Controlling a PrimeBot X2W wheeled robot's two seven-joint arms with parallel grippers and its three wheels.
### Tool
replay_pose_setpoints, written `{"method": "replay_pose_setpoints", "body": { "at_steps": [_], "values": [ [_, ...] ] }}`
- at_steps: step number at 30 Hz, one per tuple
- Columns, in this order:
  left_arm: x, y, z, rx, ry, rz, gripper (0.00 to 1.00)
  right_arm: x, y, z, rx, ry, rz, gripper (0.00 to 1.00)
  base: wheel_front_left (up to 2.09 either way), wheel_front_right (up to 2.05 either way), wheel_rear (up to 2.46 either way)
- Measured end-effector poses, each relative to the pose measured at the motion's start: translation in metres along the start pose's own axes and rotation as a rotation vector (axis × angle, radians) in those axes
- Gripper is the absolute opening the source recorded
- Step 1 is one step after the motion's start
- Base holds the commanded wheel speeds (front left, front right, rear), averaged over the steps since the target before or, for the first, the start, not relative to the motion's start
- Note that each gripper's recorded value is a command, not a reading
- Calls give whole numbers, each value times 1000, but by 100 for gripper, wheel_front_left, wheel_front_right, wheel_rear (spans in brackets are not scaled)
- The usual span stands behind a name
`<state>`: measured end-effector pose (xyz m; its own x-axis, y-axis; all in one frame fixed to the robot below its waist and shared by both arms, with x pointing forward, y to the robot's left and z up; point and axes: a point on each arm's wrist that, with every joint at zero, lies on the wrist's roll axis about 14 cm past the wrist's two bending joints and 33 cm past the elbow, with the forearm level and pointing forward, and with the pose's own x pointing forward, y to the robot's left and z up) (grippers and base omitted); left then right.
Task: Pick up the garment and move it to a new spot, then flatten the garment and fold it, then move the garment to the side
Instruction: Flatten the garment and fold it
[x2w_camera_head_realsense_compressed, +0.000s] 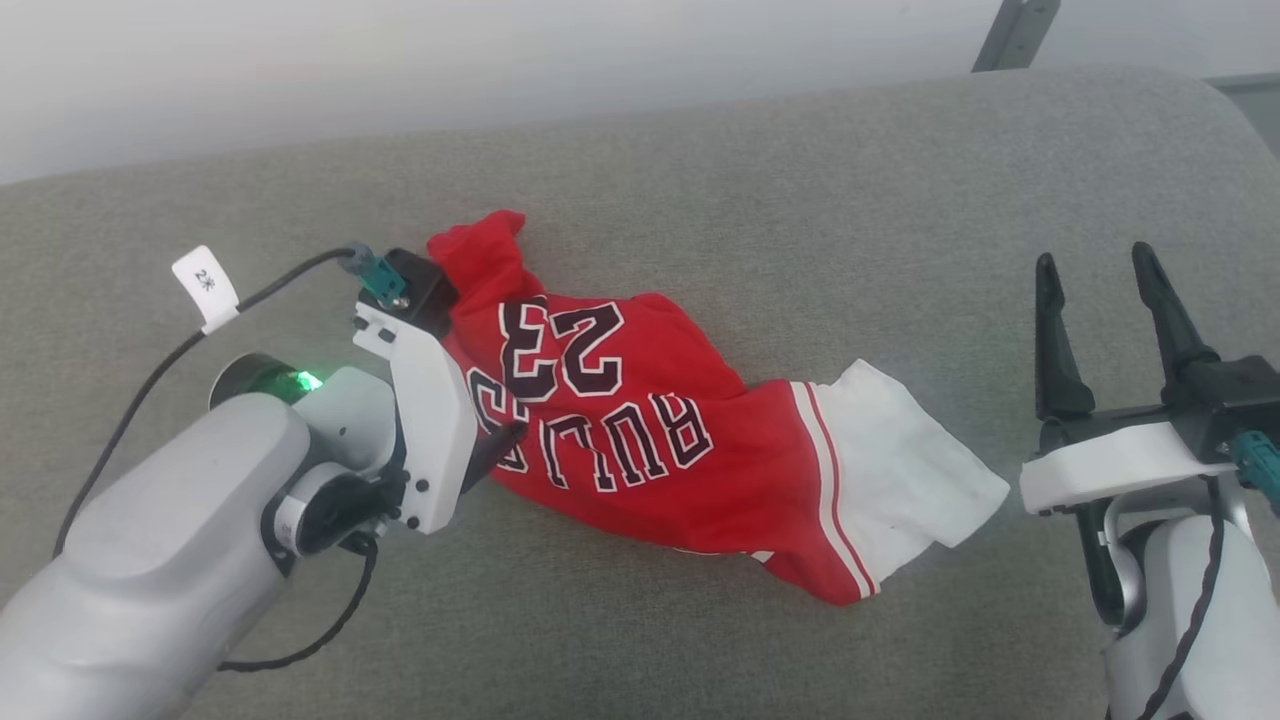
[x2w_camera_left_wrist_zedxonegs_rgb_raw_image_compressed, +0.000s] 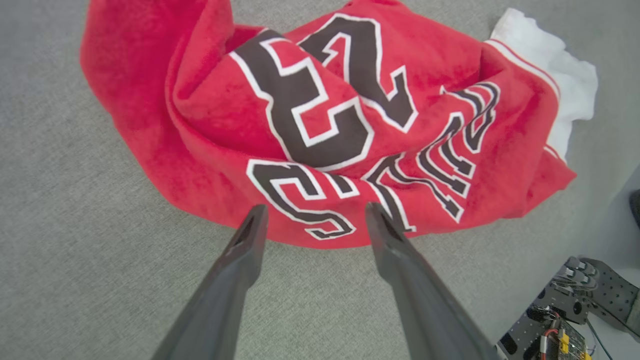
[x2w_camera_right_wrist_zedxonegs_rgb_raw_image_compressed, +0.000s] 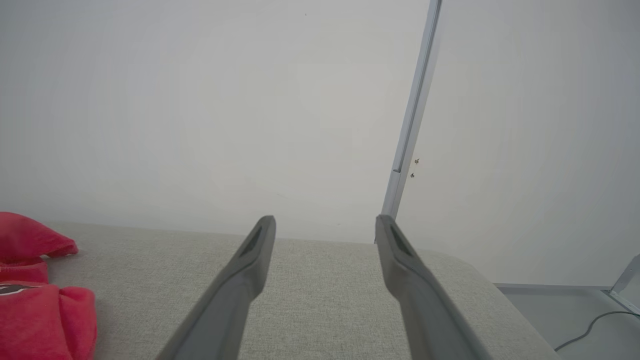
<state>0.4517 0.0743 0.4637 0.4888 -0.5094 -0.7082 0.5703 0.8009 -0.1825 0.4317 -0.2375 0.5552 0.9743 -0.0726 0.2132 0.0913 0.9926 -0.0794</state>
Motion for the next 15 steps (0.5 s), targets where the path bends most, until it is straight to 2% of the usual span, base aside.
{"method": "replay_pose_setpoints", "body": {
  "at_steps": [9, 10, 11, 12, 15],
  "values": [
    [24, 5, -15, -22, 52, -5, 100, -2, -8, -6, 1, 18, -21, 100, 0, 0, 0],
    [28, 4, -17, -21, 55, -14, 90, -1, -10, -7, -2, 18, -24, 100, 0, 0, 0],
    [31, 4, -19, -19, 60, -19, 31, -1, -11, -7, -3, 18, -26, 100, 0, 0, 0],
    [35, 4, -21, -28, 67, -25, 0, -1, -12, -7, -4, 20, -29, 100, 0, 0, 0],
    [42, 4, -24, -41, 85, -46, 0, -2, -15, -11, -5, 30, -39, 100, 0, 0, 0]
  ]
}}
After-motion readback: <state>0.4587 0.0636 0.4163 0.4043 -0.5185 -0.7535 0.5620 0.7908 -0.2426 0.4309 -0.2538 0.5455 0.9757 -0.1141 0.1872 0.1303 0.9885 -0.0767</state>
